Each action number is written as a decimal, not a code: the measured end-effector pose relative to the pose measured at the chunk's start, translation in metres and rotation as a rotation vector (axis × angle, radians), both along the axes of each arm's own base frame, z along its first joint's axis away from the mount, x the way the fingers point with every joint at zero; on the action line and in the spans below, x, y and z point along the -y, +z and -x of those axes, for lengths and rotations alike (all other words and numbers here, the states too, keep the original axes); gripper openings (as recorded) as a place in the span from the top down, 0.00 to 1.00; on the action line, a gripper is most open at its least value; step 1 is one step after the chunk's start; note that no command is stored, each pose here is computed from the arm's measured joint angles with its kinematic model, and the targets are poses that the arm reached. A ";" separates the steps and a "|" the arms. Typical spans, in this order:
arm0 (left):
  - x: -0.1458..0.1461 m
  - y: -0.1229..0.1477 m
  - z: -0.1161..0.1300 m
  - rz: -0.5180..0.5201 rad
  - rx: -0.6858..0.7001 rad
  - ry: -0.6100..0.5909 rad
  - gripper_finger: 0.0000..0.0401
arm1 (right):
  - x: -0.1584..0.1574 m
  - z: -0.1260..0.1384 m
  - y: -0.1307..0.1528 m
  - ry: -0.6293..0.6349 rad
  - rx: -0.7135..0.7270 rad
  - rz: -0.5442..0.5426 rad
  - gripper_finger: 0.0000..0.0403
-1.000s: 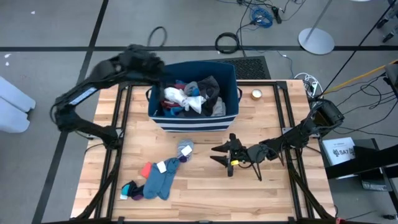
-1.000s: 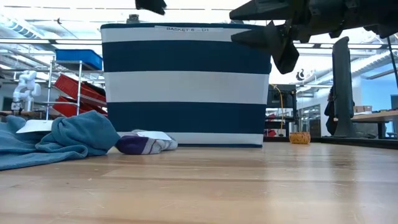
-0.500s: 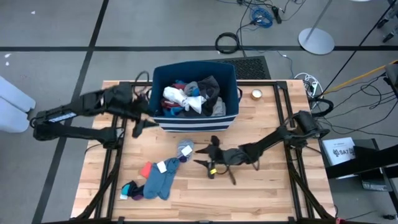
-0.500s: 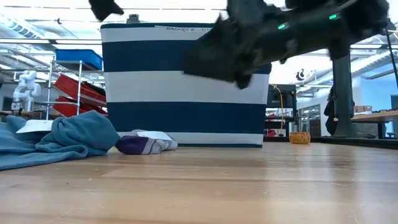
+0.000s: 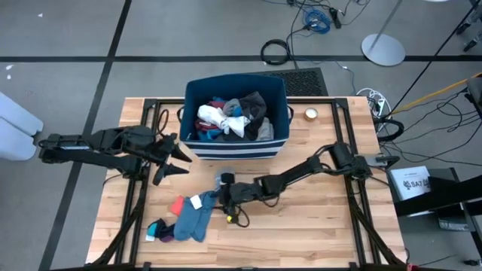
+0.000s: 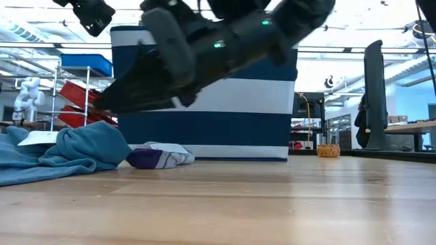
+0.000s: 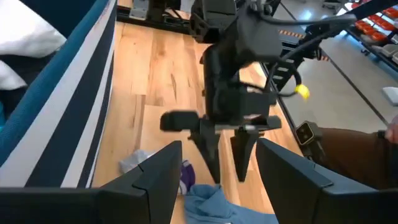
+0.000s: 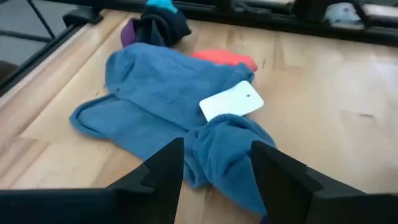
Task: Sort clothes
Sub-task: Put the blue sock into the blue bin
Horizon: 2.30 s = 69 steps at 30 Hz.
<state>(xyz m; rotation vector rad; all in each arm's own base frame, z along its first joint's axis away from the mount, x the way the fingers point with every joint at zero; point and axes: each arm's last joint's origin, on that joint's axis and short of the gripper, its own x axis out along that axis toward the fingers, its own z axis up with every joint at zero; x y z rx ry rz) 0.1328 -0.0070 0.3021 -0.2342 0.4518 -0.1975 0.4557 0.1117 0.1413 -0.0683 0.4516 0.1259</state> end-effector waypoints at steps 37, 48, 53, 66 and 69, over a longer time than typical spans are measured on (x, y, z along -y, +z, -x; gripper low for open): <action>0.043 -0.003 -0.034 -0.026 0.061 -0.221 0.46 | 0.022 0.004 0.098 -0.018 0.049 -0.092 0.99; 0.051 -0.028 -0.067 -0.090 -0.058 -0.124 0.46 | 0.016 0.017 0.116 -0.062 0.036 -0.035 0.99; 0.050 -0.034 -0.069 -0.111 -0.098 -0.063 0.46 | 0.013 0.018 0.116 -0.071 0.033 -0.033 0.99; 0.050 -0.035 -0.070 -0.098 -0.104 -0.073 0.46 | 0.012 0.015 0.124 -0.113 0.129 -0.023 1.00; 0.050 -0.035 -0.070 -0.096 -0.104 -0.076 0.46 | 0.011 0.015 0.125 -0.112 0.145 -0.026 1.00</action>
